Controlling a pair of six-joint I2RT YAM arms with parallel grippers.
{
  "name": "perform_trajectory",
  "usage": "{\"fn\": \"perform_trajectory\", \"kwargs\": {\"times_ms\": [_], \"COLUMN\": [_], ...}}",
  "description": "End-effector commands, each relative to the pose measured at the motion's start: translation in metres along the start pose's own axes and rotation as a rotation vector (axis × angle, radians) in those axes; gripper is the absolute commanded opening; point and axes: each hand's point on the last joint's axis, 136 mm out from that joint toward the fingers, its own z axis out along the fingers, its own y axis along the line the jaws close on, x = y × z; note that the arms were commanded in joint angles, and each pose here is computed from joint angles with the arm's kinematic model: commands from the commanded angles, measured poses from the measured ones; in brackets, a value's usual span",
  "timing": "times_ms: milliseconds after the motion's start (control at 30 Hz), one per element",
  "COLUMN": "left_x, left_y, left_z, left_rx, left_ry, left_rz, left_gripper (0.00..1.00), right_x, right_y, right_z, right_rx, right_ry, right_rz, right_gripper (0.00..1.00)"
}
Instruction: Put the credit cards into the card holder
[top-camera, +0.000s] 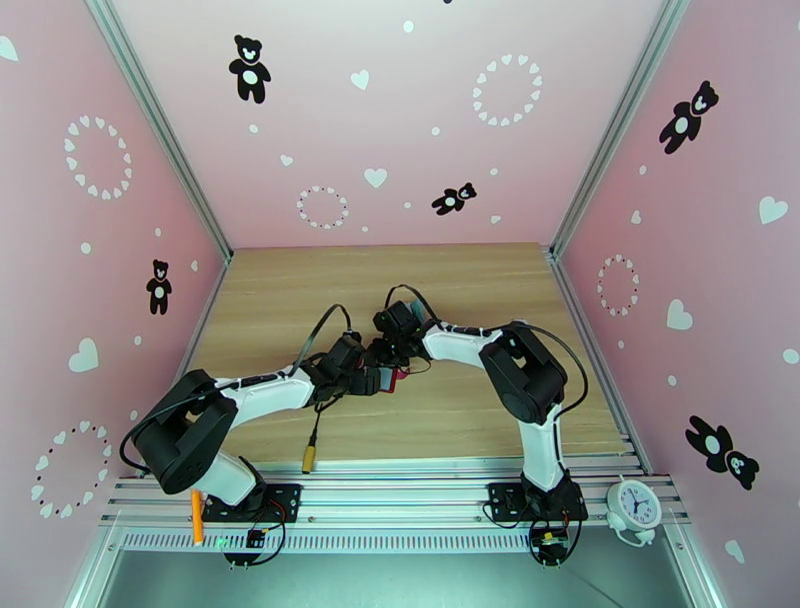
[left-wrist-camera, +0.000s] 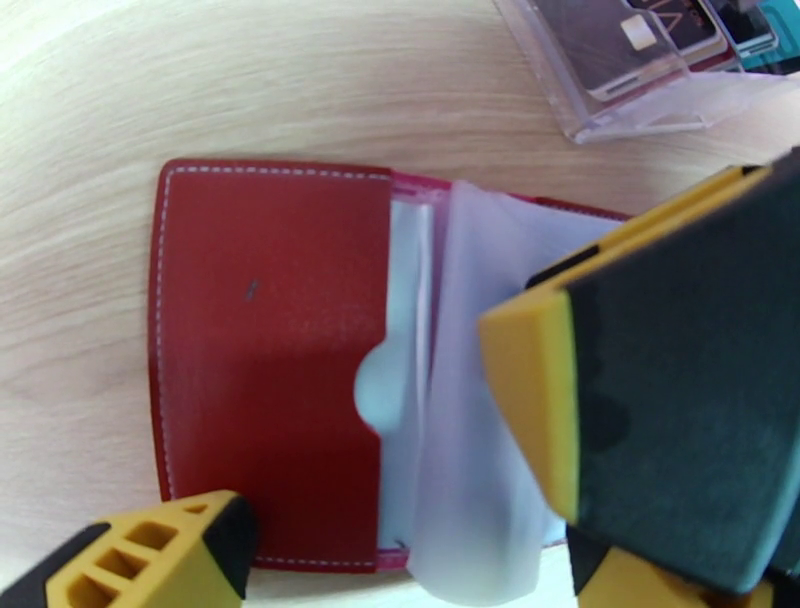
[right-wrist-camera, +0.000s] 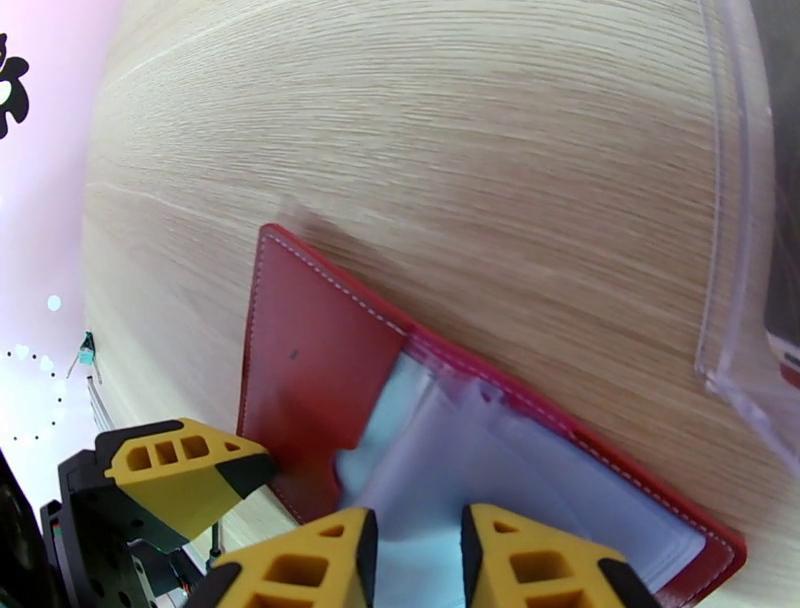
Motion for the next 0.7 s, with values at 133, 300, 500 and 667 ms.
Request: {"fn": "perform_trajectory", "kwargs": {"times_ms": [133, 300, 500, 667], "left_x": [0.032, 0.037, 0.043, 0.048], "left_y": [0.013, 0.016, 0.025, 0.03], "left_z": [0.018, 0.021, 0.025, 0.027], "left_rx": [-0.038, -0.051, -0.101, -0.128], "left_ry": [0.12, 0.134, 0.157, 0.169], "left_rz": [0.007, 0.011, 0.014, 0.011], "left_gripper": [0.88, 0.88, 0.85, 0.75], "right_x": [-0.005, -0.002, -0.009, -0.018], "right_y": [0.014, 0.012, 0.016, 0.022], "right_z": [0.0, 0.006, -0.001, -0.016], "right_rx": [-0.056, -0.074, -0.085, -0.101], "right_ry": [-0.001, 0.011, -0.011, -0.039], "right_rz": [0.008, 0.031, 0.027, 0.015], "right_gripper": [0.29, 0.29, 0.29, 0.29]}}
